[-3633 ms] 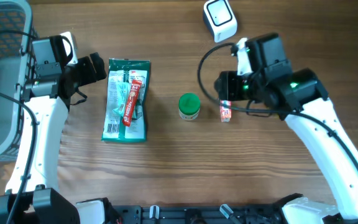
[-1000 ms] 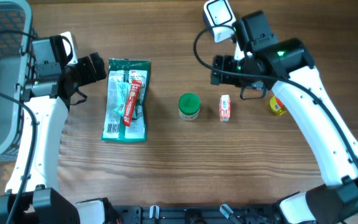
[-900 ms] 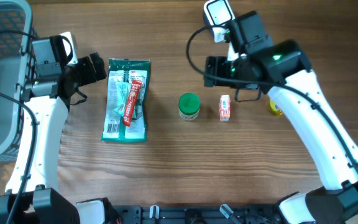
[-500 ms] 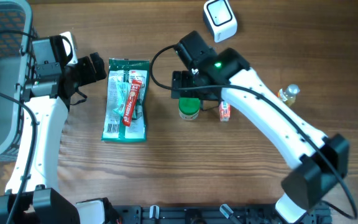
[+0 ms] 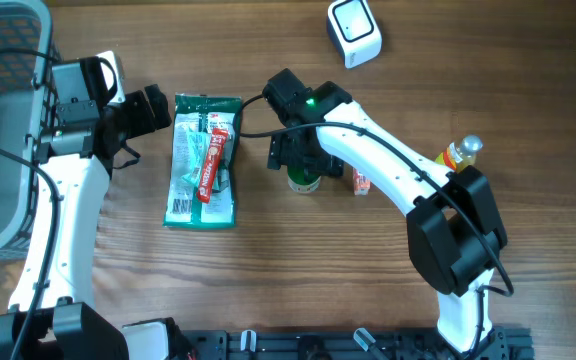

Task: Scan the item barcode
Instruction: 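Move the right gripper left over the green-lid jar and lower, then close the right gripper around the green-lid jar, then lift the jar and carry it up toward the white scanner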

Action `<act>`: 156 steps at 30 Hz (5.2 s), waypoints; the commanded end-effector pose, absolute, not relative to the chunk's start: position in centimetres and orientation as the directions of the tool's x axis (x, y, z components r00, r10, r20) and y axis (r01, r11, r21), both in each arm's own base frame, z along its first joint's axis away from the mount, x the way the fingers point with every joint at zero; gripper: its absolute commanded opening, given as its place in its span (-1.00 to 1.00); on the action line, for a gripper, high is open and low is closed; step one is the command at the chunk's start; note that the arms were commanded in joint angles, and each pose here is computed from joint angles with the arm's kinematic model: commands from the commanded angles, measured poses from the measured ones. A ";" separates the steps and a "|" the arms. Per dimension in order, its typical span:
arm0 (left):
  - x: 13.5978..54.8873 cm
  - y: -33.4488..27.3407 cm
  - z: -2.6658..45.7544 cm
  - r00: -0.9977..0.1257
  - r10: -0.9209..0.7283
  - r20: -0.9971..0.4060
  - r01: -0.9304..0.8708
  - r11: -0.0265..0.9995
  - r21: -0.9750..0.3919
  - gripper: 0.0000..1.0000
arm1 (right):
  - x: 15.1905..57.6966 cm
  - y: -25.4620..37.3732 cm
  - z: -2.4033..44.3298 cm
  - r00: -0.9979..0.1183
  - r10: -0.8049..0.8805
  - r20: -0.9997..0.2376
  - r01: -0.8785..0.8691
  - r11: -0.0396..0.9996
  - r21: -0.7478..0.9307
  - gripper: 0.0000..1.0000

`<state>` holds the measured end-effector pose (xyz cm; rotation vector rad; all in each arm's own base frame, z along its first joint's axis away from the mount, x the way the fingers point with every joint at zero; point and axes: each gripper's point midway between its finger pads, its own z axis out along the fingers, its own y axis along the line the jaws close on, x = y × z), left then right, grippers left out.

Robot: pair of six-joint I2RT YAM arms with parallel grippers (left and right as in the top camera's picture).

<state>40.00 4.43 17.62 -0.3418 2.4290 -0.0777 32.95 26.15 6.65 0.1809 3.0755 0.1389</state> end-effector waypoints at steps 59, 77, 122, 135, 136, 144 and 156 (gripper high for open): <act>40.2 4.5 18.8 -0.722 -0.250 -0.646 -0.207 0.968 -0.143 1.00 | 33.1 25.4 5.7 -0.911 -0.406 -0.075 -0.407 0.913 -0.008 0.84; 40.2 4.5 18.8 -0.722 -0.250 -0.646 -0.207 0.968 -0.143 1.00 | 33.2 25.4 2.1 -0.967 -0.228 -0.113 -0.232 0.973 0.020 0.99; 40.2 4.5 18.8 -0.722 -0.250 -0.646 -0.207 0.968 -0.143 1.00 | 34.2 26.0 2.1 -0.961 -0.228 -0.159 -0.237 0.971 0.040 0.29; 40.2 4.5 18.8 -0.722 -0.250 -0.645 -0.207 0.968 -0.143 1.00 | 31.8 24.9 10.4 -0.993 -0.115 -0.040 -0.122 0.910 0.396 -0.20; 40.2 4.5 18.8 -0.722 -0.250 -0.646 -0.207 0.968 -0.143 1.00 | 31.1 25.0 11.1 -0.994 -0.112 0.000 -0.100 0.888 0.449 -0.20; 40.2 4.5 18.8 -0.722 -0.250 -0.646 -0.207 0.968 -0.143 1.00 | 26.5 25.8 13.3 -0.959 -0.094 0.268 0.081 0.814 0.576 -0.19; 40.2 4.5 18.8 -0.722 -0.250 -0.646 -0.207 0.968 -0.143 1.00 | 23.4 27.4 16.3 -0.839 -0.028 0.544 0.358 0.724 0.590 -0.17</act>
